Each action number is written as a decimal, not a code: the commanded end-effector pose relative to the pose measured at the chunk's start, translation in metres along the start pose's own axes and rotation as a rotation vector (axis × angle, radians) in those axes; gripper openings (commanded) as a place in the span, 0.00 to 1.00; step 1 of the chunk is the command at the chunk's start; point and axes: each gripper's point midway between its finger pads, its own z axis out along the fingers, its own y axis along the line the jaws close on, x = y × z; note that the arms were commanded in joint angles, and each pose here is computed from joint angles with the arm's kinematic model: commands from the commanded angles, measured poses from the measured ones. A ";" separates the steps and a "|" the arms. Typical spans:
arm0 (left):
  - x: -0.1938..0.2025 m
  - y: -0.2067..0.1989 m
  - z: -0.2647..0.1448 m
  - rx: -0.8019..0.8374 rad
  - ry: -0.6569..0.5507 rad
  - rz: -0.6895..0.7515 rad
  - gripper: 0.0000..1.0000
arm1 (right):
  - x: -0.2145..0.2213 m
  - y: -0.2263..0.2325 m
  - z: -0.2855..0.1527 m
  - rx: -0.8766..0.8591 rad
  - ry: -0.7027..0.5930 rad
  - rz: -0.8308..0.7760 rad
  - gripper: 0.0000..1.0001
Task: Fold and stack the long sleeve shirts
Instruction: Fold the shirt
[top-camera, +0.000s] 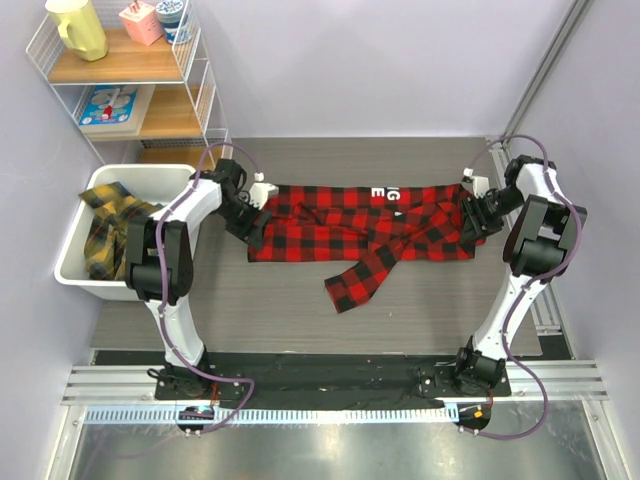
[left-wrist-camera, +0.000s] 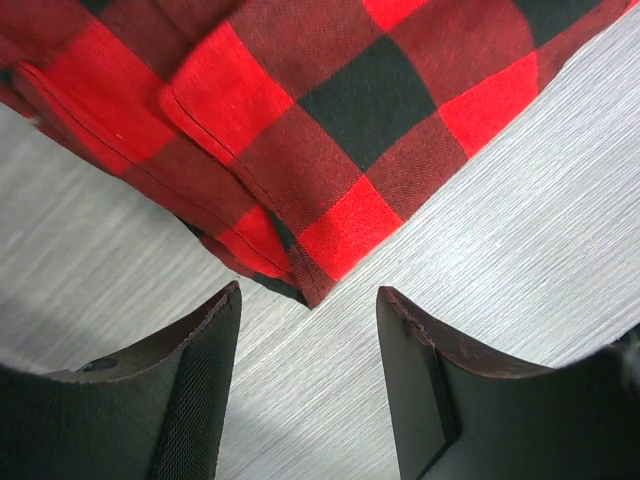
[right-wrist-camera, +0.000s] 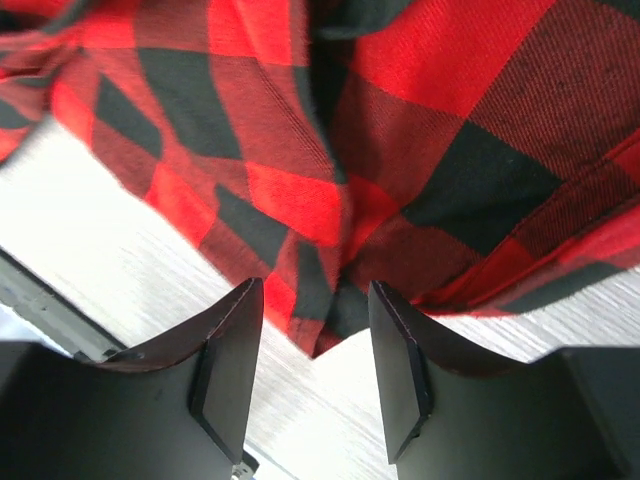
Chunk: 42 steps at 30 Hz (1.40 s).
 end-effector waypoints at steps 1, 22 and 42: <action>0.017 -0.004 0.010 0.022 0.049 -0.037 0.58 | 0.008 -0.007 0.010 0.039 0.041 -0.006 0.51; 0.064 0.005 0.022 -0.047 0.188 -0.041 0.05 | 0.044 -0.044 0.011 0.324 0.159 -0.049 0.07; -0.123 -0.083 -0.179 -0.195 -0.753 0.322 1.00 | -0.070 0.183 0.020 -0.033 -0.137 -0.991 0.74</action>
